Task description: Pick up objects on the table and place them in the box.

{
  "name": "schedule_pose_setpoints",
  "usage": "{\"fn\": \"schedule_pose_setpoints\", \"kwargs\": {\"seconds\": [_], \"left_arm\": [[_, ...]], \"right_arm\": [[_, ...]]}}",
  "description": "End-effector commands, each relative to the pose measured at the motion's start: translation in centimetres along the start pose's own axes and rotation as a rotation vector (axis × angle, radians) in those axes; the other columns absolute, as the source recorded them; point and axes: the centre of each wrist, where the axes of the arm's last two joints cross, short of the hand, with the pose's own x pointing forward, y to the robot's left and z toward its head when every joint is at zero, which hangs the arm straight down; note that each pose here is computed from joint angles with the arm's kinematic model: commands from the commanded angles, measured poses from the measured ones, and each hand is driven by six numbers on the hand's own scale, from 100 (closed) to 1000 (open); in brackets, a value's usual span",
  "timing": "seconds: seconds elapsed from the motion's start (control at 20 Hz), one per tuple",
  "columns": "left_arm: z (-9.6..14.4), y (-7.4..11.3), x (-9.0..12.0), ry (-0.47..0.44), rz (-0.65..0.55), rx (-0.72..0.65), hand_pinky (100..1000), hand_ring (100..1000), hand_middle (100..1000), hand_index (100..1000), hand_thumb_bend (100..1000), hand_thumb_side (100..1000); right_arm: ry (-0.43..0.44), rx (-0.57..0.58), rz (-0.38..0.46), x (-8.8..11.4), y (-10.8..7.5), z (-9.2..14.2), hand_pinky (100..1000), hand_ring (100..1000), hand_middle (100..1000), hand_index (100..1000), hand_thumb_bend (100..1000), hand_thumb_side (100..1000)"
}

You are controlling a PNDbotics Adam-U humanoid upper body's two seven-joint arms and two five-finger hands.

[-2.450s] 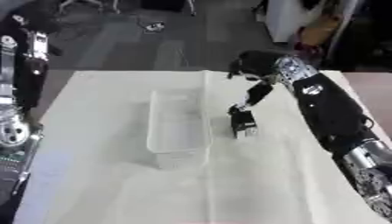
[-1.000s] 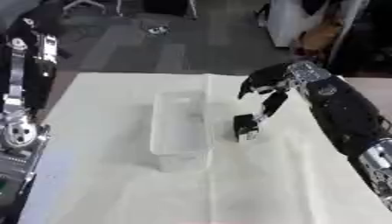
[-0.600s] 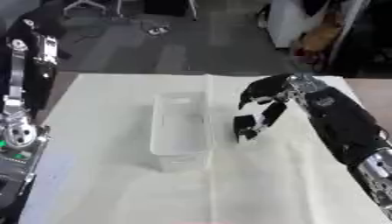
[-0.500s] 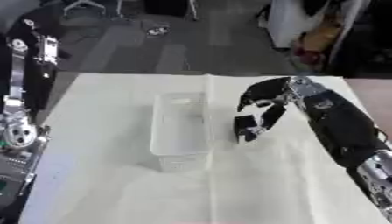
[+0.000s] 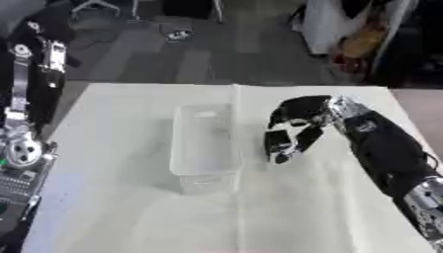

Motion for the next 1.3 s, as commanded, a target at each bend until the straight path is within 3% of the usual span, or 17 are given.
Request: {"fn": "schedule_pose_setpoints", "kwargs": {"seconds": [0.05, 0.25, 0.3, 0.35, 0.4, 0.5, 0.55, 0.6, 0.95, 1.3], "left_arm": [[-0.6, 0.6, 0.5, -0.03, -0.01, 0.004, 492, 736, 836, 869, 157, 1000], [-0.6, 0.6, 0.5, -0.031, -0.009, 0.004, 492, 736, 837, 869, 157, 1000], [-0.6, 0.6, 0.6, -0.031, -0.008, 0.004, 493, 736, 837, 869, 157, 1000], [-0.6, 0.6, 0.6, -0.032, -0.008, 0.005, 493, 736, 837, 869, 157, 1000], [-0.6, 0.6, 0.6, -0.032, -0.008, 0.005, 493, 736, 837, 869, 157, 1000], [-0.6, 0.6, 0.6, -0.032, -0.008, 0.005, 492, 736, 837, 869, 157, 1000], [-0.6, 0.6, 0.6, -0.032, -0.008, 0.004, 492, 736, 837, 869, 157, 1000], [-0.6, 0.6, 0.6, -0.032, -0.008, 0.004, 492, 736, 837, 869, 157, 1000], [-0.6, 0.6, 0.6, -0.032, -0.008, 0.003, 492, 737, 837, 869, 156, 1000], [-0.6, 0.6, 0.6, -0.032, -0.008, 0.003, 492, 737, 837, 869, 156, 1000]], "right_arm": [[0.022, -0.028, 0.021, -0.4, -0.7, 0.2, 1000, 798, 843, 904, 760, 1000], [0.052, -0.089, 0.033, -0.4, -0.8, 0.2, 1000, 767, 821, 895, 748, 1000], [0.064, -0.124, 0.035, -0.4, -0.9, 0.2, 941, 724, 786, 886, 739, 919], [0.073, -0.164, 0.035, -0.5, -0.9, 0.3, 968, 745, 803, 893, 745, 969], [0.08, -0.194, 0.038, -0.5, -0.8, 0.3, 918, 707, 773, 883, 732, 877], [0.097, -0.272, 0.051, -0.6, -0.8, 0.5, 905, 684, 748, 872, 740, 791], [0.103, -0.3, 0.063, -0.7, -0.7, 0.6, 904, 687, 752, 875, 727, 820], [0.105, -0.317, 0.072, -0.7, -0.6, 0.6, 910, 689, 753, 869, 758, 759], [0.11, -0.299, 0.123, -0.5, 0.7, 0.5, 926, 699, 761, 869, 770, 782], [0.112, -0.232, 0.1, -0.5, 1.9, 0.7, 934, 692, 745, 808, 780, 868]]}}
